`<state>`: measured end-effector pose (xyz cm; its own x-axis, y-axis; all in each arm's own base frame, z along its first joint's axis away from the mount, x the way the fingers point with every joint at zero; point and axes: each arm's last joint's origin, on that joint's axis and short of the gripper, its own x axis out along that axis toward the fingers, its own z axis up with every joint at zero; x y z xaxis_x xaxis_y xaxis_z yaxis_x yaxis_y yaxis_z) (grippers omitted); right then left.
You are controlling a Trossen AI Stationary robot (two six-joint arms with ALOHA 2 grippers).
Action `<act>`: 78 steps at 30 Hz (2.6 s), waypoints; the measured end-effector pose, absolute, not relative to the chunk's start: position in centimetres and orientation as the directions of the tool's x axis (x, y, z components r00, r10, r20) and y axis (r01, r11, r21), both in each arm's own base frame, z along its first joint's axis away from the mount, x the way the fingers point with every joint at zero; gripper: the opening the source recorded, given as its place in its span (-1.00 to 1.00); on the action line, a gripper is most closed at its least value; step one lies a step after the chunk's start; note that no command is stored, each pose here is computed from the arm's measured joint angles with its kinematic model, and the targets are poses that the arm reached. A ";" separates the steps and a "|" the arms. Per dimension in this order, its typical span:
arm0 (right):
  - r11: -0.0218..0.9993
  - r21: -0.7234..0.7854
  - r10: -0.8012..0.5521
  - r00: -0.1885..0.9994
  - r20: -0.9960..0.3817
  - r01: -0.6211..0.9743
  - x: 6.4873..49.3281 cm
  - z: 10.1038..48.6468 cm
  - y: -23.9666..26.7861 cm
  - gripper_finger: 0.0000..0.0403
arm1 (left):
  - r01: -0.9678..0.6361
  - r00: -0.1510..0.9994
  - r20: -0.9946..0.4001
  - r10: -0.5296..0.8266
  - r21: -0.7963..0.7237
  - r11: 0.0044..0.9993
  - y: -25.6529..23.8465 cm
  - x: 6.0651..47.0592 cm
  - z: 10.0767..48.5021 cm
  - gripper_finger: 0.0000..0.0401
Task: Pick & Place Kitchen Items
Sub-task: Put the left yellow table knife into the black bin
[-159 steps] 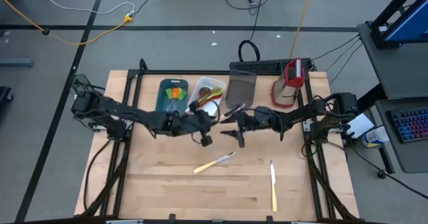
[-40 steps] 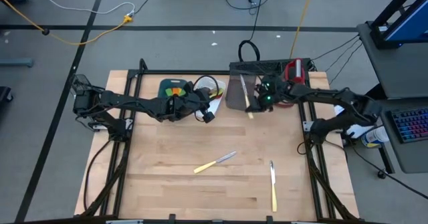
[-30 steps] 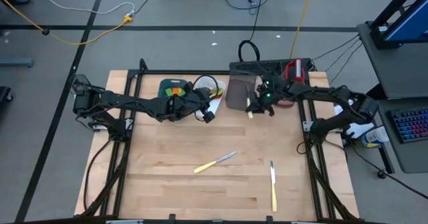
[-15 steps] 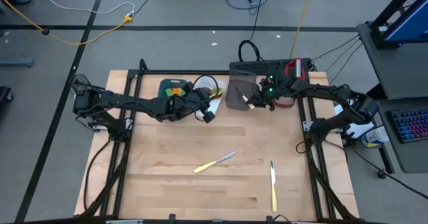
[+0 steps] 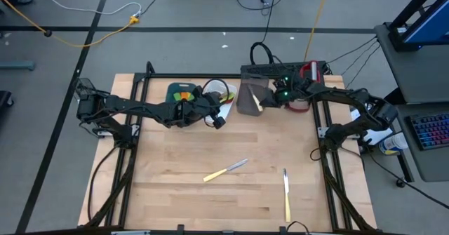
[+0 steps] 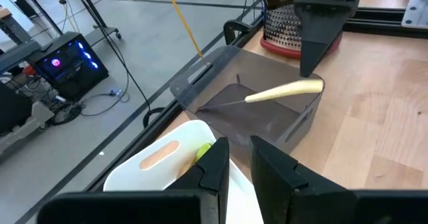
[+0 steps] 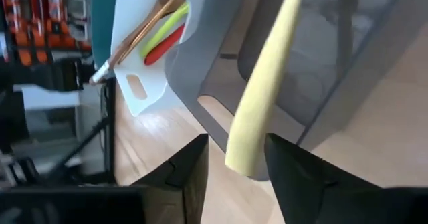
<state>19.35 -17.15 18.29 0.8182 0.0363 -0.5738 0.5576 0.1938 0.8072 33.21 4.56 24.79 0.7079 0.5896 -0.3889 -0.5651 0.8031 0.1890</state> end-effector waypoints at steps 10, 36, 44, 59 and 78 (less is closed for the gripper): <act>0.508 0.746 0.019 0.860 -0.511 0.431 20.3 19.0 -17.1 -0.27 | -0.547 0.725 -0.396 0.564 0.167 0.820 4.4 33.3 24.8 -0.69; 0.944 0.295 0.242 0.920 -0.309 -0.149 26.0 21.3 -10.2 -0.27 | -0.259 0.795 -0.563 0.226 0.022 0.966 0.7 33.1 23.5 -0.66; 0.954 0.069 0.301 0.929 -0.214 -0.293 27.1 22.4 -8.3 -0.17 | -0.153 0.770 -0.636 0.050 -0.109 0.982 -1.7 32.7 22.8 -0.25; 0.922 0.045 0.385 0.897 -0.219 -0.384 27.8 22.4 -5.2 0.09 | -0.127 0.670 -0.740 -0.066 -0.202 0.971 -8.9 33.7 17.1 -0.01; 0.955 -0.027 0.274 0.912 -0.305 -0.296 27.6 20.5 -2.8 0.16 | -0.117 0.571 -0.821 0.033 -0.042 0.992 -13.6 32.6 11.9 -0.01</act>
